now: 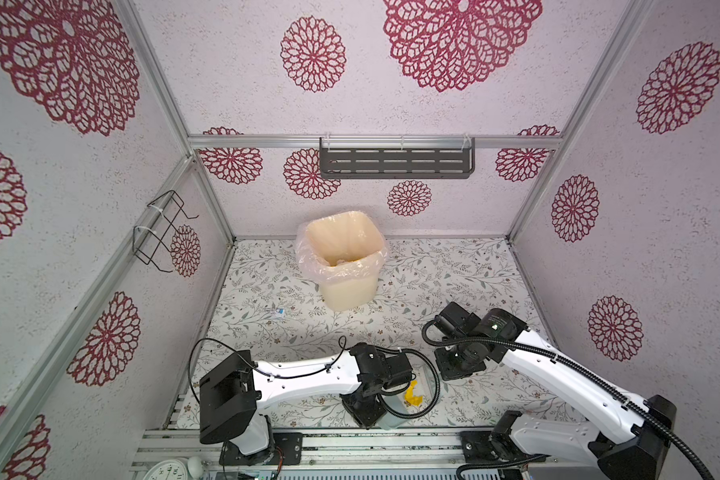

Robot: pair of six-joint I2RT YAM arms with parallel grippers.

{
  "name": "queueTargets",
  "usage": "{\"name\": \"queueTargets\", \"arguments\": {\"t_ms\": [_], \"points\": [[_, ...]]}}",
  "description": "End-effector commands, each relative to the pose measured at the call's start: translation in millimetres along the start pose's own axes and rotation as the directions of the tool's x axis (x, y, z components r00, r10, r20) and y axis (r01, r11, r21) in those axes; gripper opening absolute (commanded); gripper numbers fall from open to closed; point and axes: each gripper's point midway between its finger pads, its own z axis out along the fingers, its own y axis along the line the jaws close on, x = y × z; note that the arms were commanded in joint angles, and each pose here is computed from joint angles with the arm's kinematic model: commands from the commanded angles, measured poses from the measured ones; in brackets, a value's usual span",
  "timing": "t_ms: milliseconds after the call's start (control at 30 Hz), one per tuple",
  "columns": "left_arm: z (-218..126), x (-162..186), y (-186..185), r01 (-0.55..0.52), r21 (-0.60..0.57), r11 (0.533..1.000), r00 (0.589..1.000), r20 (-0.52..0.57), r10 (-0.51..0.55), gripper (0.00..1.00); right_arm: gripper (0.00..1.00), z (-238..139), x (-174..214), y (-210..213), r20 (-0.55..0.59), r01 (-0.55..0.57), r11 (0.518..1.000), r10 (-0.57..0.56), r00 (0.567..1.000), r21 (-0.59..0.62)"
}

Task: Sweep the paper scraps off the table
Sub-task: 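Push the yellow paper scrap into the dustpan with the right gripper's brush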

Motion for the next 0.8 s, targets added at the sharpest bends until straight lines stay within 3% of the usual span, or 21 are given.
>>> {"name": "queueTargets", "arguments": {"t_ms": [0,767], "points": [[-4,-15,0,-0.031,0.002,1.000,0.998,0.049,0.031,0.00,0.00,3,-7,4,0.017,-0.019,1.000,0.019,1.000,-0.010],[8,-37,22,-0.040,-0.005,0.999,0.994,0.105,0.040,0.00,0.00,-19,-22,67,0.019,0.175,0.978,-0.174,0.985,-0.112]]}}
